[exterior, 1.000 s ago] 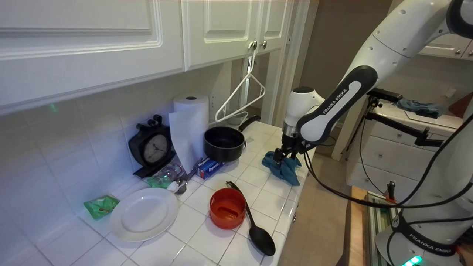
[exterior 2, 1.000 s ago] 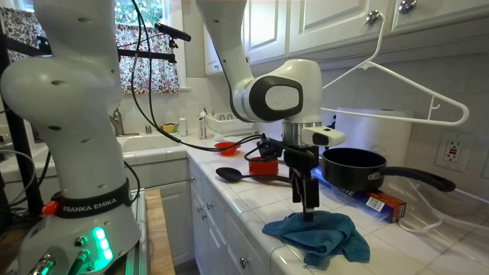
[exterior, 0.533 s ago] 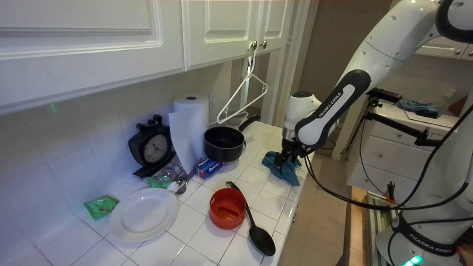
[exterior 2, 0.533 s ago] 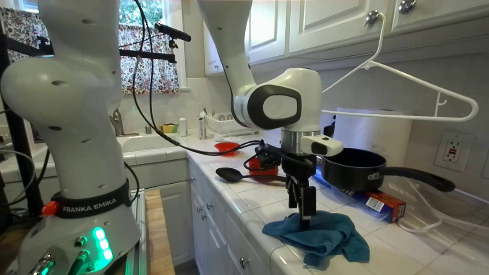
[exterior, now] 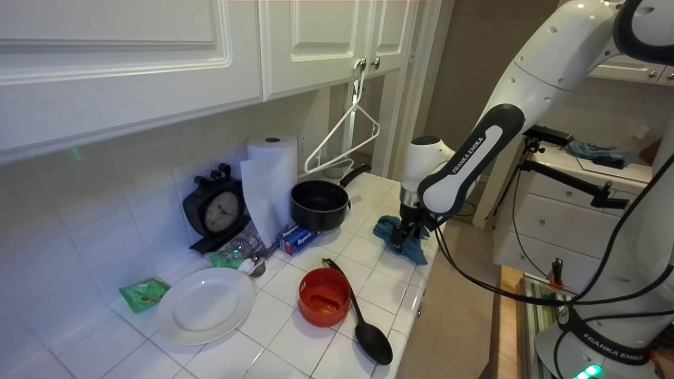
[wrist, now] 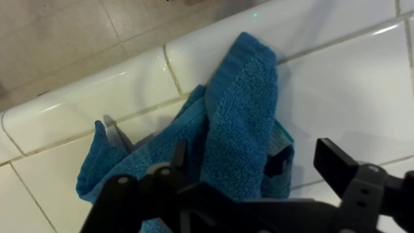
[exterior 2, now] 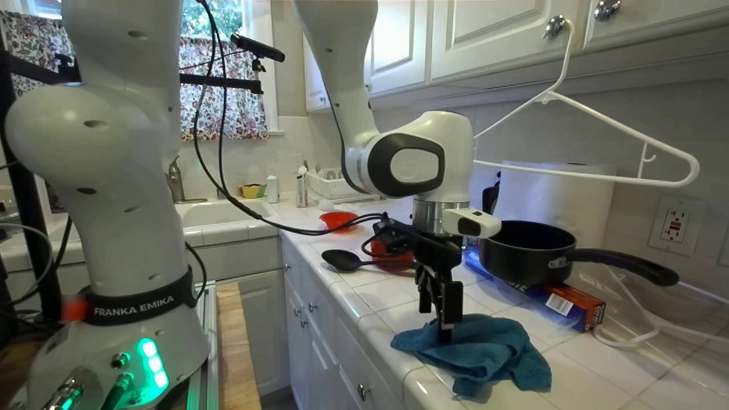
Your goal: Hang the blue towel on the white hanger.
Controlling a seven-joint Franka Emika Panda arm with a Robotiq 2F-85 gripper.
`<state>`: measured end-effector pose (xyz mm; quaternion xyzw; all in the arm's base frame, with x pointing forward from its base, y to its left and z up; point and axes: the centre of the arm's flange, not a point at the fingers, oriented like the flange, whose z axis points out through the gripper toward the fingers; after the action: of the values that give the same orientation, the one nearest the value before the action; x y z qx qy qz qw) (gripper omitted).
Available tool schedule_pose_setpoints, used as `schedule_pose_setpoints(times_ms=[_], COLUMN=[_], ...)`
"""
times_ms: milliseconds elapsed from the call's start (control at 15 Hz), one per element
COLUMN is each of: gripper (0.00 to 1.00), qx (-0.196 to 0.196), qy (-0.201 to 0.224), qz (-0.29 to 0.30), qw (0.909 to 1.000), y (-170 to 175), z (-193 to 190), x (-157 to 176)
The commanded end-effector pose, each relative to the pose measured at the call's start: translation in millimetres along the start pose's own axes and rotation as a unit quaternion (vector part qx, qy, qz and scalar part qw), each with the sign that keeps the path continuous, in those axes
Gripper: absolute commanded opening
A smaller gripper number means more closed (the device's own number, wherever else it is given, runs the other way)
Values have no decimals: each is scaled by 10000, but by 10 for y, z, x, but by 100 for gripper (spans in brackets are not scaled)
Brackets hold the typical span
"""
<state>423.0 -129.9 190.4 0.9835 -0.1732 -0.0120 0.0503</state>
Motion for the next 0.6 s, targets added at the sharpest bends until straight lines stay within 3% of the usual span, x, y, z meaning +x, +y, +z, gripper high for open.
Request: schedule_pose_setpoints(times_ms=[0,133,200,267,533], gripper=[100,100,91,74,44], qx=[-148,-209,-249,-294,-435], qy=[-326,-446,-481,-515,-440], qz=[-207,-251,-275,-289,-361], qw=[9991,9985,9982,9978,9974], y=[-63,-94,-106,-114,-108], z=[31,64,75,82,114], x=[-38,-55,-60,-64,-41])
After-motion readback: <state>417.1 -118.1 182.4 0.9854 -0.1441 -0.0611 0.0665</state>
